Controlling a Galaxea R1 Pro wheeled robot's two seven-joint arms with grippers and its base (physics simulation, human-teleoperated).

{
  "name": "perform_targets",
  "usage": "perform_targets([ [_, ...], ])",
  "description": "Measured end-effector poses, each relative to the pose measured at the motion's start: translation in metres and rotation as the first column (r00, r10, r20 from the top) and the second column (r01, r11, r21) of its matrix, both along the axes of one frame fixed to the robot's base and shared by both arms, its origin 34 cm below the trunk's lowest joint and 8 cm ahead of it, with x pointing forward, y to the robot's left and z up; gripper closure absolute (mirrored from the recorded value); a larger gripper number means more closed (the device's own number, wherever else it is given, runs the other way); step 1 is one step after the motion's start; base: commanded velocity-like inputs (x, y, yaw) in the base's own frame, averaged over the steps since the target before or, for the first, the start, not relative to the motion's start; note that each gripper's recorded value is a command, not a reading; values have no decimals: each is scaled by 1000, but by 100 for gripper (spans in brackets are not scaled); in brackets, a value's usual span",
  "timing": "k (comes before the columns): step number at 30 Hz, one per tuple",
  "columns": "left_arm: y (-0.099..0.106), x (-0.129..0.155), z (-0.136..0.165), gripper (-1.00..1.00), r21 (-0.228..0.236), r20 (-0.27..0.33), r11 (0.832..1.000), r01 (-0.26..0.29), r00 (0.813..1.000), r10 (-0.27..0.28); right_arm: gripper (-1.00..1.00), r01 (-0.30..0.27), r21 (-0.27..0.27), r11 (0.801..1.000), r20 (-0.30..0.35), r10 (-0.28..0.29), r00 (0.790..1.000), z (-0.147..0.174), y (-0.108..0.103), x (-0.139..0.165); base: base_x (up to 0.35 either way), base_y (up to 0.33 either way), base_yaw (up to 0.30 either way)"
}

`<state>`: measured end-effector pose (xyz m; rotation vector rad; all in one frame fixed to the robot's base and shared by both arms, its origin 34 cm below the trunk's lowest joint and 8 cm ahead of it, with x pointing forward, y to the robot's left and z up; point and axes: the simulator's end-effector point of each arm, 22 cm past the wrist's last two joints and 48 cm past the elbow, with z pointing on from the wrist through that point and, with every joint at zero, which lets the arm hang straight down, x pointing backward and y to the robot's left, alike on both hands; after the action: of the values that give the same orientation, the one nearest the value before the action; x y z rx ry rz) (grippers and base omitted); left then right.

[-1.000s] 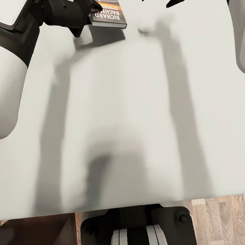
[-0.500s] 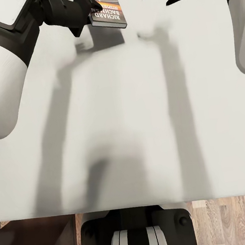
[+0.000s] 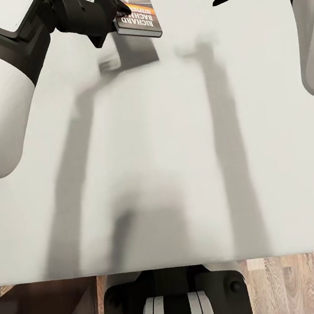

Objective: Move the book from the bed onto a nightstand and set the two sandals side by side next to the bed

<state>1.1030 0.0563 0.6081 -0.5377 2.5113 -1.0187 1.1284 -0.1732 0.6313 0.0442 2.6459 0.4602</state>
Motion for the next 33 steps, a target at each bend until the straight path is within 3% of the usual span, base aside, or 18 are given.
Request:
perform_targets([
  [33,1,9,51,100,3,50,1000,0,999,0,-100,-10,-10,1000,56,11,998,54,3,8,0,0,0],
])
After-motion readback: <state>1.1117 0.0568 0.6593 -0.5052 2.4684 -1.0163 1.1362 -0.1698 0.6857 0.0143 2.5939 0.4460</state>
